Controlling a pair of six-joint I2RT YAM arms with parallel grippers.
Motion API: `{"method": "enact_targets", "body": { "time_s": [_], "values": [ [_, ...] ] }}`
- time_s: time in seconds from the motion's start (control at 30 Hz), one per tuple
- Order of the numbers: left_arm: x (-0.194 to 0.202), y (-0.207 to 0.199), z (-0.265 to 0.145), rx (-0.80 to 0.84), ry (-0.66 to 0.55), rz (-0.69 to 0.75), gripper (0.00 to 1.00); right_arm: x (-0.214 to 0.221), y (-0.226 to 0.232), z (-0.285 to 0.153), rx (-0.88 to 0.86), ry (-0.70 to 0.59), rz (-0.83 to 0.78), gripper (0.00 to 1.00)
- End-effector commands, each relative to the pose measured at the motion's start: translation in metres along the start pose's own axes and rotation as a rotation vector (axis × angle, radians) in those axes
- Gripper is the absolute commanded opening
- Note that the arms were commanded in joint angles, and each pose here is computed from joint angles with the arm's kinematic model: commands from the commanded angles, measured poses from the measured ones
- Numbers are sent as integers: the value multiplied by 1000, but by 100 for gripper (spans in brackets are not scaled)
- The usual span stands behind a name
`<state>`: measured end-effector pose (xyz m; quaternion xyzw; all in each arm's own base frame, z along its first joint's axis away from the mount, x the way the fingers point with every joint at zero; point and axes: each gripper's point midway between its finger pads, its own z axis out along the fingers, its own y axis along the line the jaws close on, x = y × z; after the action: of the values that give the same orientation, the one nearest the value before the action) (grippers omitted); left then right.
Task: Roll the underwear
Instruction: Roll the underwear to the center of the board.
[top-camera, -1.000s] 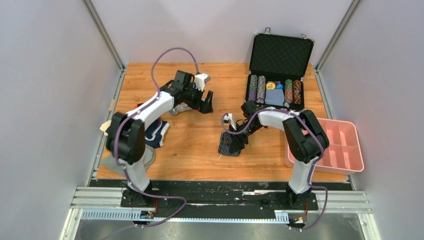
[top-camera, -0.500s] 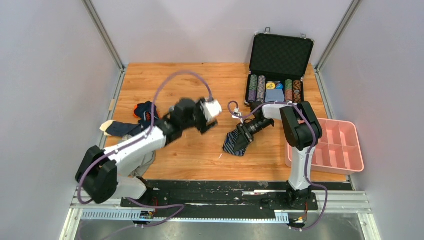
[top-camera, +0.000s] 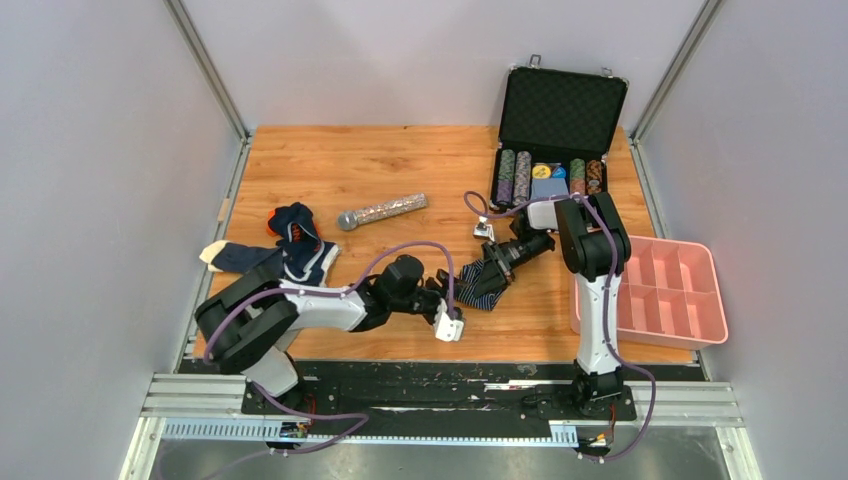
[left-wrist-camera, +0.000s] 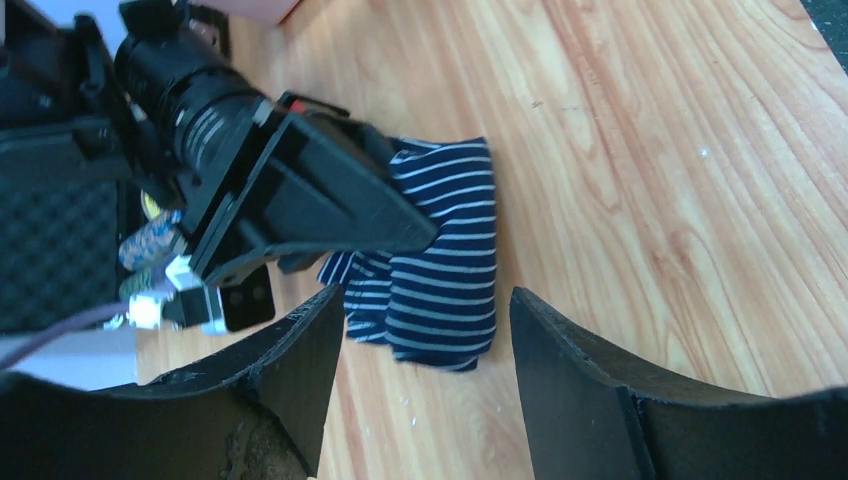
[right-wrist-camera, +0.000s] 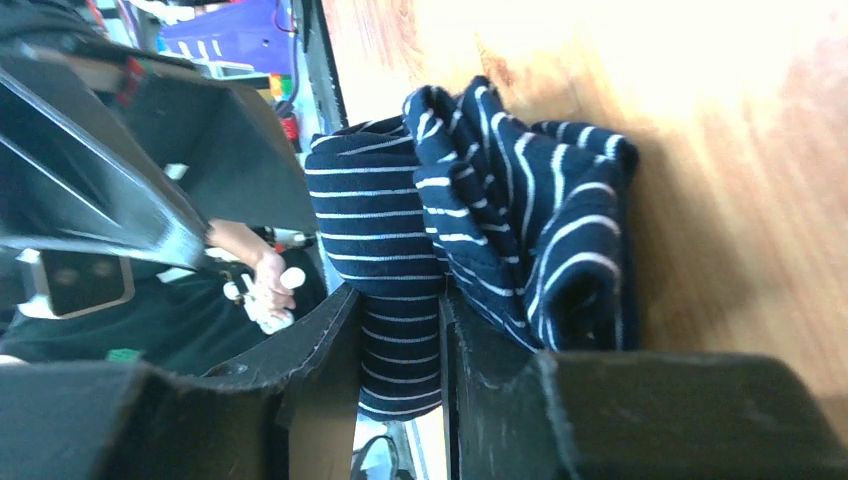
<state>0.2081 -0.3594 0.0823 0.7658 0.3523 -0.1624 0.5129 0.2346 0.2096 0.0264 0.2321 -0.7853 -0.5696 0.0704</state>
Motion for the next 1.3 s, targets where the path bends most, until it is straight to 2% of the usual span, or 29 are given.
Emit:
{"method": "enact_targets", "body": {
  "time_s": [0.0,0.2,0.6,0.67,0.73,0.77,0.87,0.9,0.93,0.97,1.0,1.1,1.13,1.17,1.2,1.23,1.27],
  "values": [
    [-21,17,16,-64,-96,196,69,7,-21,-5,14,29,23,2],
    [-15,-2,27,-4,-70,208,65,6,-20,-7,4,11,19,2],
    [45,0,56,-36,158,282,56,5,-20,-7,4,11,23,2],
    [49,-1,59,-29,175,278,50,5,-20,-7,3,10,25,2],
    [51,-3,61,0,184,269,40,5,-20,-7,3,9,25,3],
    [51,-6,61,20,184,262,31,4,-20,-8,3,8,24,4],
    [48,-20,56,158,192,217,17,0,-18,-10,11,-2,3,19],
    [40,-27,56,218,144,220,13,-4,-16,-13,18,-10,-16,27],
    [41,-37,47,309,151,182,11,-12,-12,-18,32,-24,-48,45],
    [31,-44,45,370,96,170,9,-23,-6,-25,49,-43,-87,55],
    [30,-56,35,469,105,123,7,-36,2,-35,66,-71,-128,57],
    [18,-78,21,643,47,98,3,-81,48,-78,101,-184,-309,65],
    [15,-83,14,695,44,79,2,-95,65,-95,121,-222,-378,73],
    [14,-100,5,784,32,56,1,-111,86,-117,159,-264,-473,86],
    [10,-94,7,802,18,66,1,-121,102,-136,195,-299,-545,98],
    [11,-112,-4,906,16,18,0,-129,117,-157,234,-339,-605,100],
    [1,-95,4,903,-7,18,0,-135,133,-176,267,-383,-664,100]
  ]
}}
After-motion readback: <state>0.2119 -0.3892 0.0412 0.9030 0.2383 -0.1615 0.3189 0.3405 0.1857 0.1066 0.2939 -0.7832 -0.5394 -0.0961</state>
